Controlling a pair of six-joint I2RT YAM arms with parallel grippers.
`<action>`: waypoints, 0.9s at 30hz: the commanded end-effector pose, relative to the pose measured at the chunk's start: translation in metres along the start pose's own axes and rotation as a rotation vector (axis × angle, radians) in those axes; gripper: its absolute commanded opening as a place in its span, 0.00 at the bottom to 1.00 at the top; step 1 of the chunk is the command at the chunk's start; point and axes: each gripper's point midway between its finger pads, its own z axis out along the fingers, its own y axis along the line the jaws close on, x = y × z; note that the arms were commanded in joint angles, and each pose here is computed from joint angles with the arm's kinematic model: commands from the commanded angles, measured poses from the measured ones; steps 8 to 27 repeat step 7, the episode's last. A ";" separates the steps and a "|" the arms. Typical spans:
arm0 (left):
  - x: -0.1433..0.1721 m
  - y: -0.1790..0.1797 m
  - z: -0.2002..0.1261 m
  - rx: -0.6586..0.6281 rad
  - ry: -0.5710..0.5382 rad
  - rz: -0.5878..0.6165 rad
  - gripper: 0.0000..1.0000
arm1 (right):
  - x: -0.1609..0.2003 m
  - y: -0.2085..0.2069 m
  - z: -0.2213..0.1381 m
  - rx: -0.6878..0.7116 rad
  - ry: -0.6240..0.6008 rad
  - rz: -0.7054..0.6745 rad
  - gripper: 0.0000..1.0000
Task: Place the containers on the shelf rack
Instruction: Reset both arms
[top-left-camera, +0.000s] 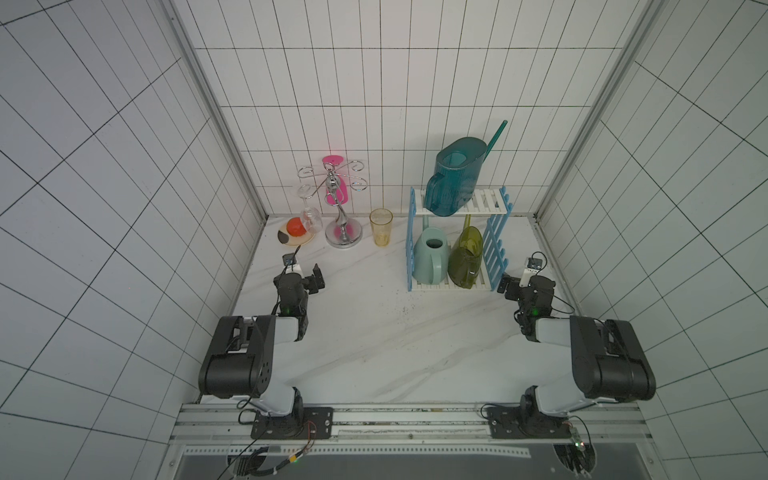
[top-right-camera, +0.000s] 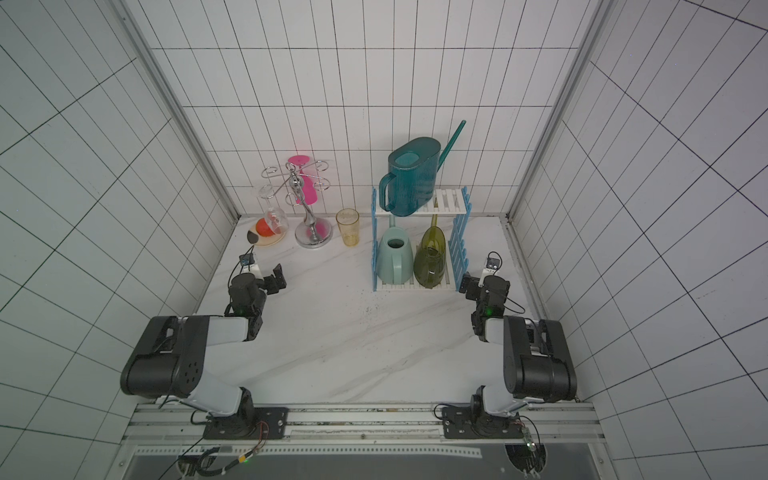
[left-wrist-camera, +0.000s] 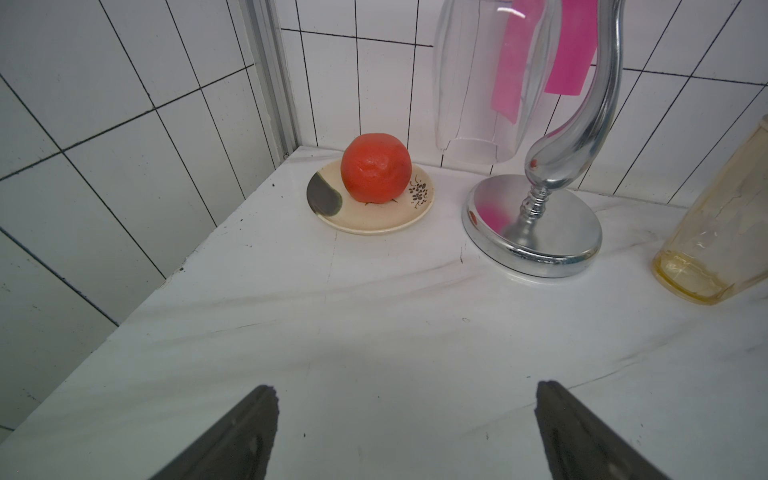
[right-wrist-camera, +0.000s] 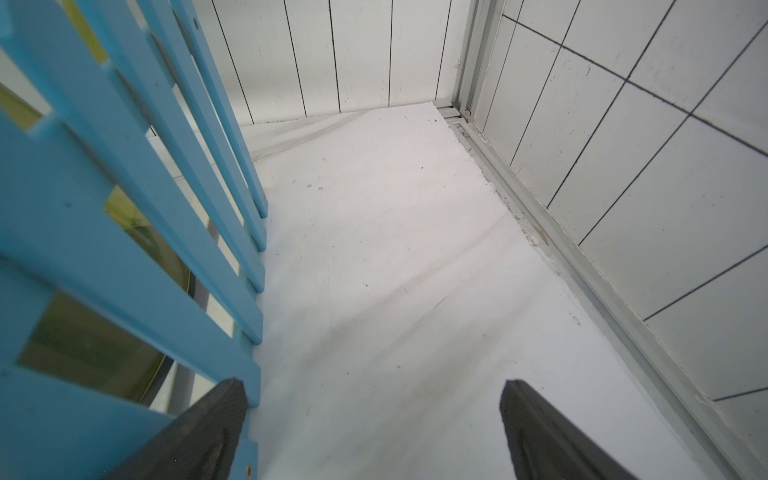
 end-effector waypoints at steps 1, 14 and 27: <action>-0.003 -0.004 0.002 0.011 -0.005 -0.002 0.98 | -0.001 -0.002 0.003 -0.001 0.006 -0.004 0.99; -0.003 -0.004 0.003 0.007 -0.003 0.000 0.98 | 0.000 -0.001 0.003 -0.002 0.006 -0.004 0.99; -0.003 -0.004 0.003 0.007 -0.003 0.000 0.98 | 0.000 -0.001 0.003 -0.002 0.006 -0.004 0.99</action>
